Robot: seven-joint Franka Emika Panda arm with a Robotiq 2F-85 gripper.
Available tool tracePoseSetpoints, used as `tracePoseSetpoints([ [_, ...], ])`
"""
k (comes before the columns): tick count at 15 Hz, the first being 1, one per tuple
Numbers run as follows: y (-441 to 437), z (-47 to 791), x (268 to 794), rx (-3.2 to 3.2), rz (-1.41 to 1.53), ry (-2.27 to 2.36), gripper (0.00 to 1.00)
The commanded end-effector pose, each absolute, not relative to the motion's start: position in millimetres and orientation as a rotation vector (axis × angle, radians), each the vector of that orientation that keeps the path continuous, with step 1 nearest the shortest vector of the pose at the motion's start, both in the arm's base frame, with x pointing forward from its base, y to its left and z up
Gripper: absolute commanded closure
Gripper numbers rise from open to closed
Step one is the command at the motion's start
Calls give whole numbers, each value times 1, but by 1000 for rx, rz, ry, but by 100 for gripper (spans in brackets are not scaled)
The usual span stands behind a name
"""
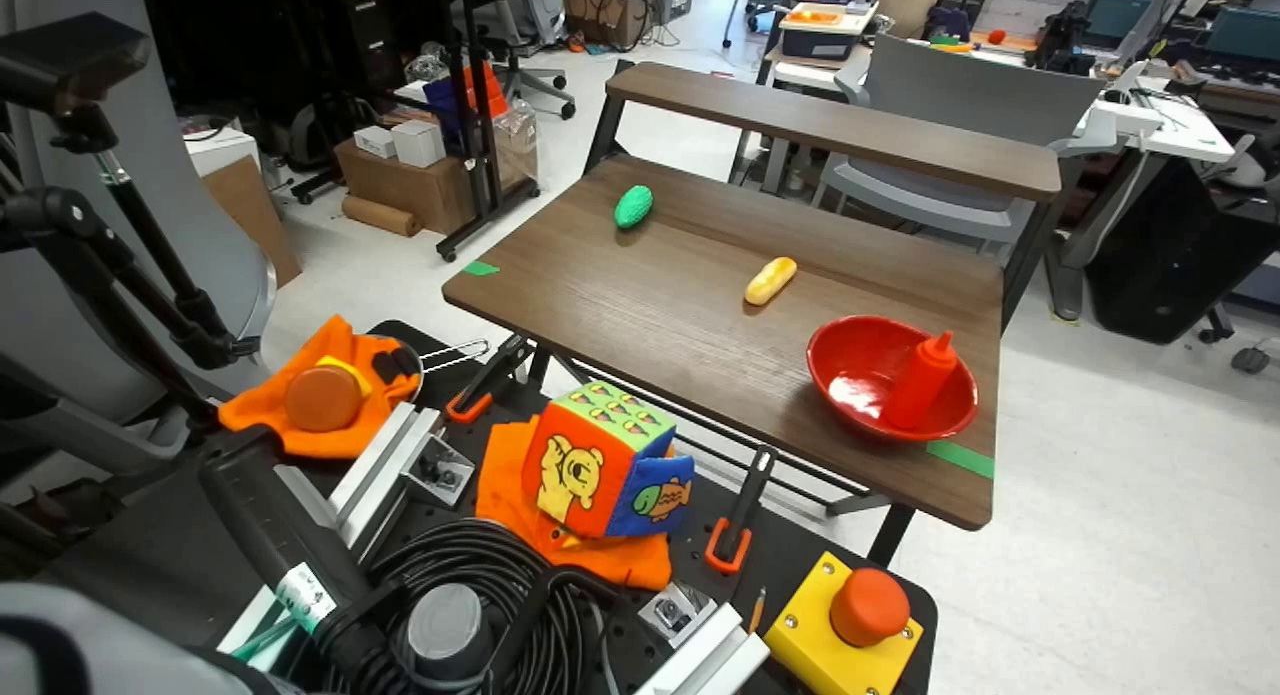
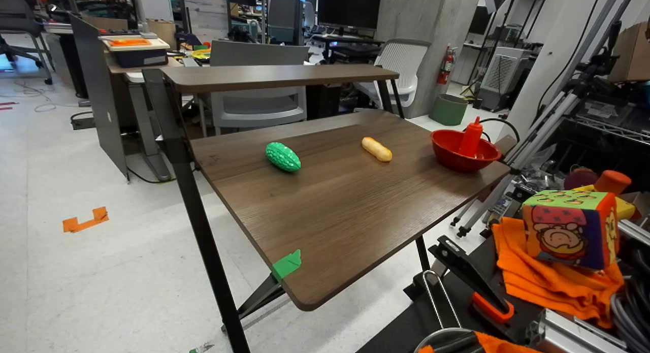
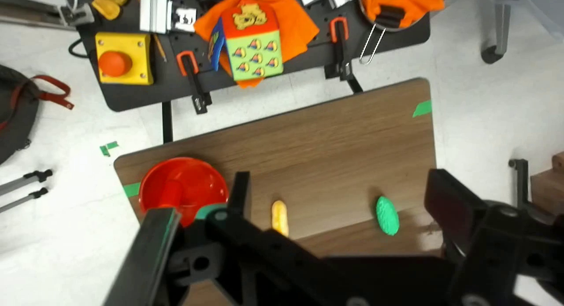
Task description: Take the red bottle out of the red bowl
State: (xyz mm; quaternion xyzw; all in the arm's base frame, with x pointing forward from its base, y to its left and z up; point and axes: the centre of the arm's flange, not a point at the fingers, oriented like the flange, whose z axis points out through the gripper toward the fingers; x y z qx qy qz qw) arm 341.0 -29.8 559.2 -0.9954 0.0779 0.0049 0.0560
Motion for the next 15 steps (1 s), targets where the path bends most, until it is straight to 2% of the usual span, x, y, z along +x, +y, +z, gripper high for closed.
tracePoseSetpoints([
  [1, -102, 526, 392, -3001, -98, 228, 0],
  [4, -150, 482, 423, -2979, -132, 278, 0],
  [9, -179, 411, 463, -3034, -154, 275, 0],
  [15, -196, 338, 498, -3084, 0, 276, 0],
])
